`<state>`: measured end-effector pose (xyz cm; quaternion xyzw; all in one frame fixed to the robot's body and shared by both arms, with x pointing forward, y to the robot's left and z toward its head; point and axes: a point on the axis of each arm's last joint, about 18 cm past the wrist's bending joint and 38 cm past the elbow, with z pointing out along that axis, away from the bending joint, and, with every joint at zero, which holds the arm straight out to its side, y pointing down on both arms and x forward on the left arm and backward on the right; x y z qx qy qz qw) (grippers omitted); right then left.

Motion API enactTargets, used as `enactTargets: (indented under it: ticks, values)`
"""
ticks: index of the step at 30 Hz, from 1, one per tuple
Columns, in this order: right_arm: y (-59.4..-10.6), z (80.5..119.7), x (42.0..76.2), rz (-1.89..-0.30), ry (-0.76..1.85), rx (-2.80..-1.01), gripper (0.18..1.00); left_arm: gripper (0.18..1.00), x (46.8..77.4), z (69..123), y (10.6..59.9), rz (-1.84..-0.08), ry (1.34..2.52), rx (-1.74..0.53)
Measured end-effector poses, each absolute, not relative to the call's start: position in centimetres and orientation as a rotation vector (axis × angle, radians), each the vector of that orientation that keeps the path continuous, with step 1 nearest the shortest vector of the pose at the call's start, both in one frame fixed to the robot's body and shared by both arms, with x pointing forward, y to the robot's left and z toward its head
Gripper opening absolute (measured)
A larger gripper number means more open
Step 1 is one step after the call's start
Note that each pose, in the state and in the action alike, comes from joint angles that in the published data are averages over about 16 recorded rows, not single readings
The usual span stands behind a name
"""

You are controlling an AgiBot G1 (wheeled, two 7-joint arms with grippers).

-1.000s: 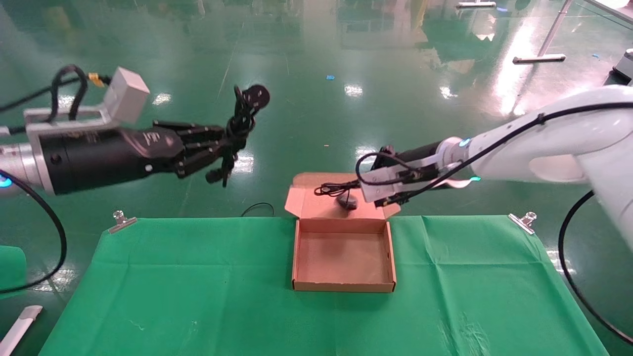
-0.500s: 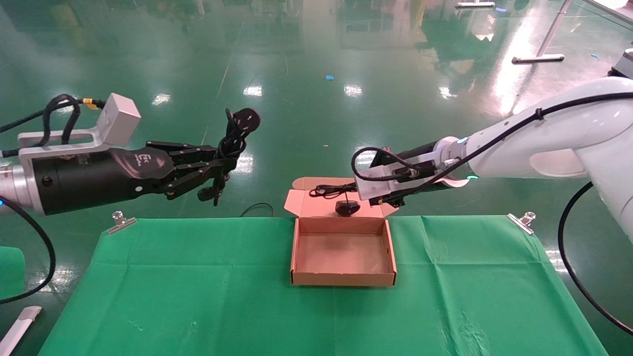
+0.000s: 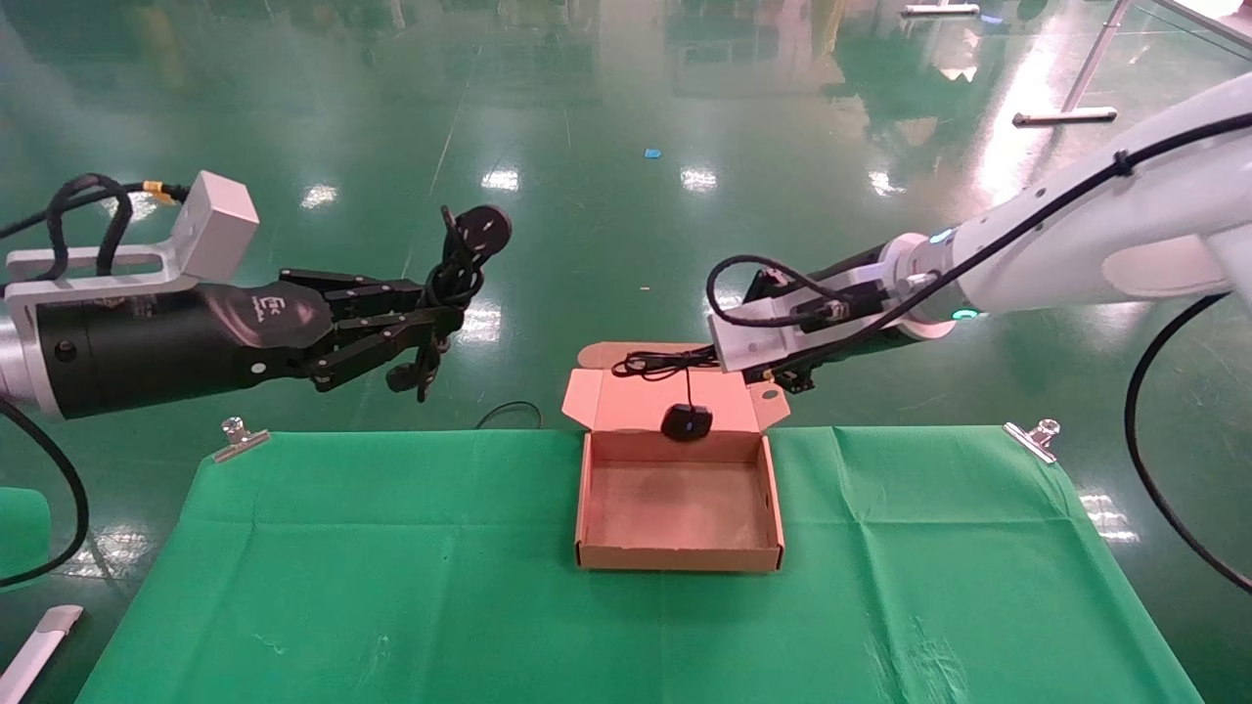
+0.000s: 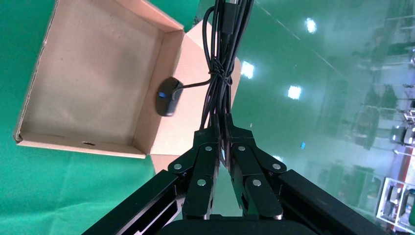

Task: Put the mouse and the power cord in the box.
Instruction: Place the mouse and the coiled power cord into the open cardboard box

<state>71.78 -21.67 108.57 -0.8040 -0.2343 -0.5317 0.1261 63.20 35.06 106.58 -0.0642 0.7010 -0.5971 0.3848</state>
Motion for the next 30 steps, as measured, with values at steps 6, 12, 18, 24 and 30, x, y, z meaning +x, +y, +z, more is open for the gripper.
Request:
enactTargets:
  ticks: [6,12,18,24,30]
  values:
    - [-22.5,106.9,71.6,-1.505,-0.659,-2.368,0.193,0.312,63.0,106.8,34.4,-1.520,1.799,-0.138]
    - [-22.9,103.5,72.3,-1.457,-0.624,-2.409,0.193,0.312,63.1,106.7,33.3,-1.498,1.820,-0.103]
    - [-22.3,100.0,73.7,-1.438,-0.612,-2.432,0.193,0.312,64.2,107.1,31.5,-1.444,1.834,-0.056]
    - [-21.3,97.3,75.0,-1.449,-0.611,-2.430,0.193,0.312,65.8,107.9,29.3,-1.378,1.832,-0.009]
    - [-20.7,95.9,76.3,-1.519,-0.597,-2.406,0.192,0.311,67.2,108.2,27.6,-1.329,1.837,0.014]
